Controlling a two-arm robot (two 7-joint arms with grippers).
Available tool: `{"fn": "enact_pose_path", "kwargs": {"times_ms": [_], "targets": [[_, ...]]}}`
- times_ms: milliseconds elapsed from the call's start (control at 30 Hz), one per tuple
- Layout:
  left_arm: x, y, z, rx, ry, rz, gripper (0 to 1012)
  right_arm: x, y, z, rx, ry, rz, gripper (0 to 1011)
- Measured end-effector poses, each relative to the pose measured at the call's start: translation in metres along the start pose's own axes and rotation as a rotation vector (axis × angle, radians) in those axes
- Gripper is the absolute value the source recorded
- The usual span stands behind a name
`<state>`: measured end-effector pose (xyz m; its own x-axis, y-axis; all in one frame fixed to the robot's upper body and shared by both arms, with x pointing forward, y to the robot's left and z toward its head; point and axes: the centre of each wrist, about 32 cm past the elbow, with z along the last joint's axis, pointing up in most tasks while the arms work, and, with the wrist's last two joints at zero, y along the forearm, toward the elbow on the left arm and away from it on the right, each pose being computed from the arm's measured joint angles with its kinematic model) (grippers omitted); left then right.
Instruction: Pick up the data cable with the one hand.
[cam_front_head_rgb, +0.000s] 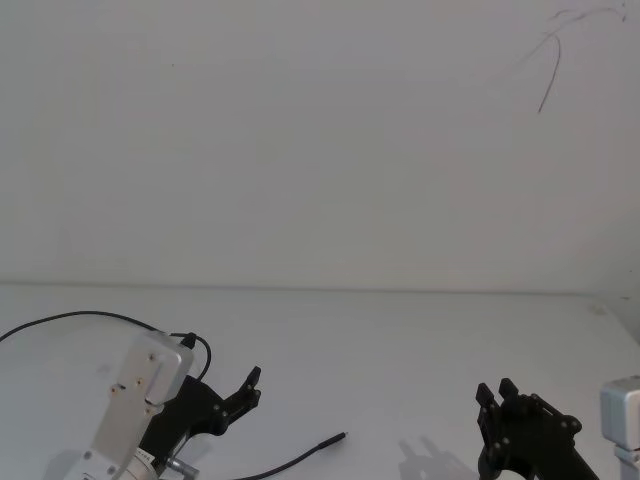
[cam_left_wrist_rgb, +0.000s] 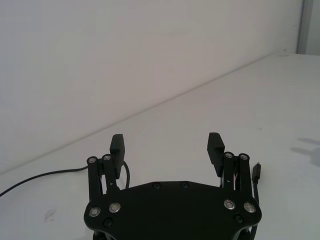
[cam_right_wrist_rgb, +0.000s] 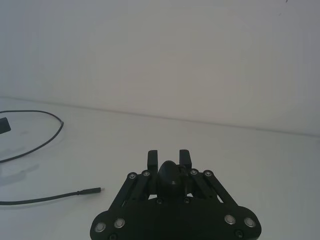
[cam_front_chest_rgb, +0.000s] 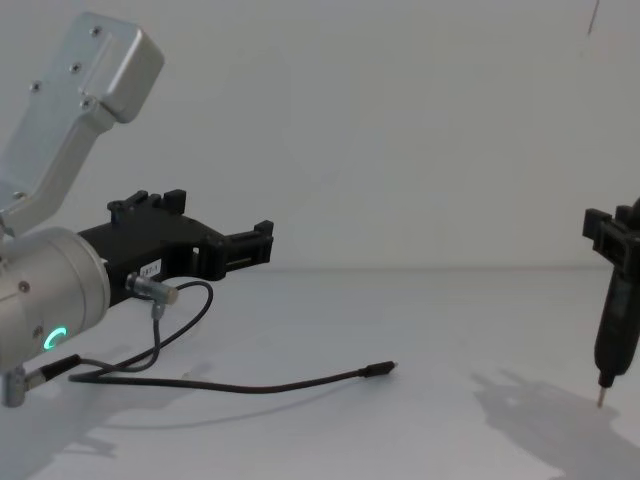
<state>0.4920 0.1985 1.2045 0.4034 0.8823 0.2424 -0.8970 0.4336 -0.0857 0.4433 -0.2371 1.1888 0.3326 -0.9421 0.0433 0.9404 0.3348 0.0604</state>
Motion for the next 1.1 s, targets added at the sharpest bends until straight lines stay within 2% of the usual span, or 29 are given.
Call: {"fn": "enact_pose_path", "kwargs": {"times_ms": [700, 867, 1100], "targets": [[0.0005, -0.0004, 0.0000, 0.000, 0.000, -0.007, 1001, 0.000, 0.000, 0.000, 0.000, 0.000, 0.000, 251], [0.0047, -0.0018, 0.0008, 0.000, -0.001, -0.032, 1001, 0.000, 0.000, 0.000, 0.000, 0.000, 0.000, 251], [0.0158, -0.0049, 0.0029, 0.007, 0.002, -0.105, 1001, 0.000, 0.000, 0.000, 0.000, 0.000, 0.000, 251]]}}
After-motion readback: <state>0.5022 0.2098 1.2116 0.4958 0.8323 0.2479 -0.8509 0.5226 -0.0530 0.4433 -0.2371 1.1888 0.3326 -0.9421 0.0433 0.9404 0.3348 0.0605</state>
